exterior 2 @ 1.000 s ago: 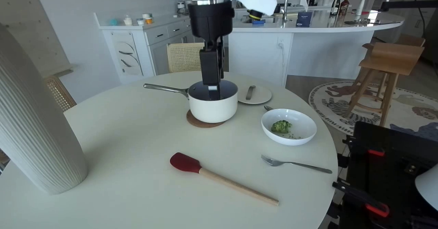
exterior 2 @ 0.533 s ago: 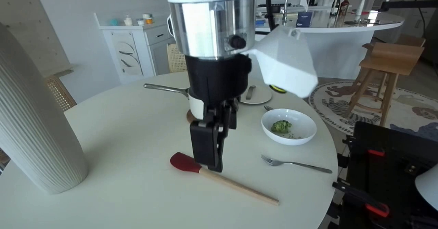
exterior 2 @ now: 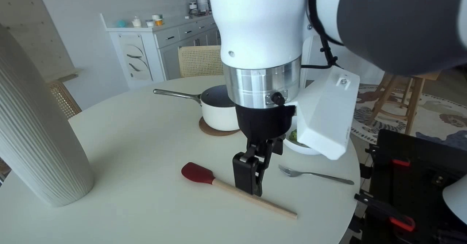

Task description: Take the wooden spatula and put it in the white pot

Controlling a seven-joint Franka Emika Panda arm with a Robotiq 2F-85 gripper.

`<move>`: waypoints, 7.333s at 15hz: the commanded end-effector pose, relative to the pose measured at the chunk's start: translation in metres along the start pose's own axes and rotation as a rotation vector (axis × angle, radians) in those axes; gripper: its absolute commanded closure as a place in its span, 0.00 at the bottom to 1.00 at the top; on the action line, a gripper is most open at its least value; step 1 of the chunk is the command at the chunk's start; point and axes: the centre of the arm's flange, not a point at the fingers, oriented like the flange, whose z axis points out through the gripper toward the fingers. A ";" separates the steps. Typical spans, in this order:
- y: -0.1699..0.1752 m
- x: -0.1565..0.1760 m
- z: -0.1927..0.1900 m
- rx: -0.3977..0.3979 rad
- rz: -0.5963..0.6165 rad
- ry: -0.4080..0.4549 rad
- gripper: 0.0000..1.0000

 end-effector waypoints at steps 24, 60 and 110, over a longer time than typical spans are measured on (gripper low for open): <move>0.019 0.092 0.153 0.081 -0.082 -0.094 0.00; 0.028 0.035 -0.057 0.021 -0.139 0.059 0.95; 0.454 0.253 -0.007 0.451 -0.600 -0.637 0.95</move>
